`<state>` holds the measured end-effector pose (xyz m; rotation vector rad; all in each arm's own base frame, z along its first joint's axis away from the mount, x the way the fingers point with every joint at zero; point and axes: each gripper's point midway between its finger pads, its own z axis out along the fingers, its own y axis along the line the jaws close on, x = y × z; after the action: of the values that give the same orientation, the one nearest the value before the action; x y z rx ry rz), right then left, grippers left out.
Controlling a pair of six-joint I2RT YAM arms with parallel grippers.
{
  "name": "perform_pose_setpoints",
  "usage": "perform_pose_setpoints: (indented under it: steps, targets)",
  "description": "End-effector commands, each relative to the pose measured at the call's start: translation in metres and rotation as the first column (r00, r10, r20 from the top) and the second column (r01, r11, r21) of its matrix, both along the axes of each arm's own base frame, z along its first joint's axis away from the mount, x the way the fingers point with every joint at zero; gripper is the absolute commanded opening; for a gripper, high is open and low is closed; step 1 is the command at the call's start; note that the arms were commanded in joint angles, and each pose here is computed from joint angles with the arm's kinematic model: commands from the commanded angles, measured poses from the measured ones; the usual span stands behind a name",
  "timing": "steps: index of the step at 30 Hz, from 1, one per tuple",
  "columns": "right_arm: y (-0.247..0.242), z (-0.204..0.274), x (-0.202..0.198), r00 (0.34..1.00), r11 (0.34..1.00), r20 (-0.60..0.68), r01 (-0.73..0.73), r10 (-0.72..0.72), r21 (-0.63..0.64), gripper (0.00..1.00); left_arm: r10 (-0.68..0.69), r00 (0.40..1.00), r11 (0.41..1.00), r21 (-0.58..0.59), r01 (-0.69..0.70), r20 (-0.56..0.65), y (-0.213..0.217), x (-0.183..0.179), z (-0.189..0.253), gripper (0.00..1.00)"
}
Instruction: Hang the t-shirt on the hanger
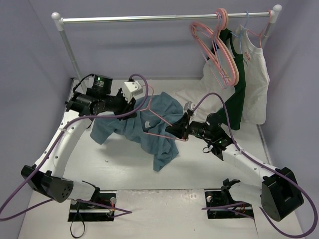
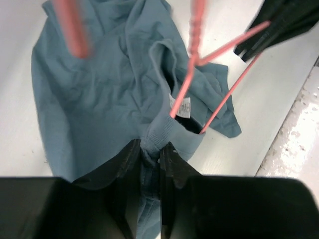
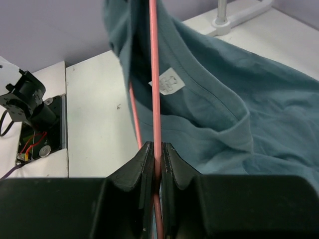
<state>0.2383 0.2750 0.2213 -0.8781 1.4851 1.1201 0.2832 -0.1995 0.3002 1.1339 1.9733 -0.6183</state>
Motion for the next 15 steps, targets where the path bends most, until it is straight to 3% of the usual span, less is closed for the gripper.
perform_pose_setpoints:
  steps: [1, 4, 15]
  targets:
    - [0.006, 0.060, 0.005, 0.977, 0.995, 0.211, -0.033, 0.013, 0.091, 0.00, 0.005, 0.994, 0.996, -0.094, 0.005, 0.105, -0.006, -0.002, 0.031, 0.11]
    - [0.006, 0.055, 0.013, 0.983, 0.997, 0.181, 0.001, -0.016, 0.081, 0.01, 0.009, 0.992, 0.993, -0.121, 0.006, 0.124, -0.005, -0.010, 0.037, 0.01]
    - [0.014, 0.055, 0.025, 0.989, 0.996, 0.147, -0.002, -0.011, 0.086, 0.00, -0.038, 0.995, 0.978, -0.200, 0.057, 0.097, -0.016, -0.024, 0.035, 0.03]
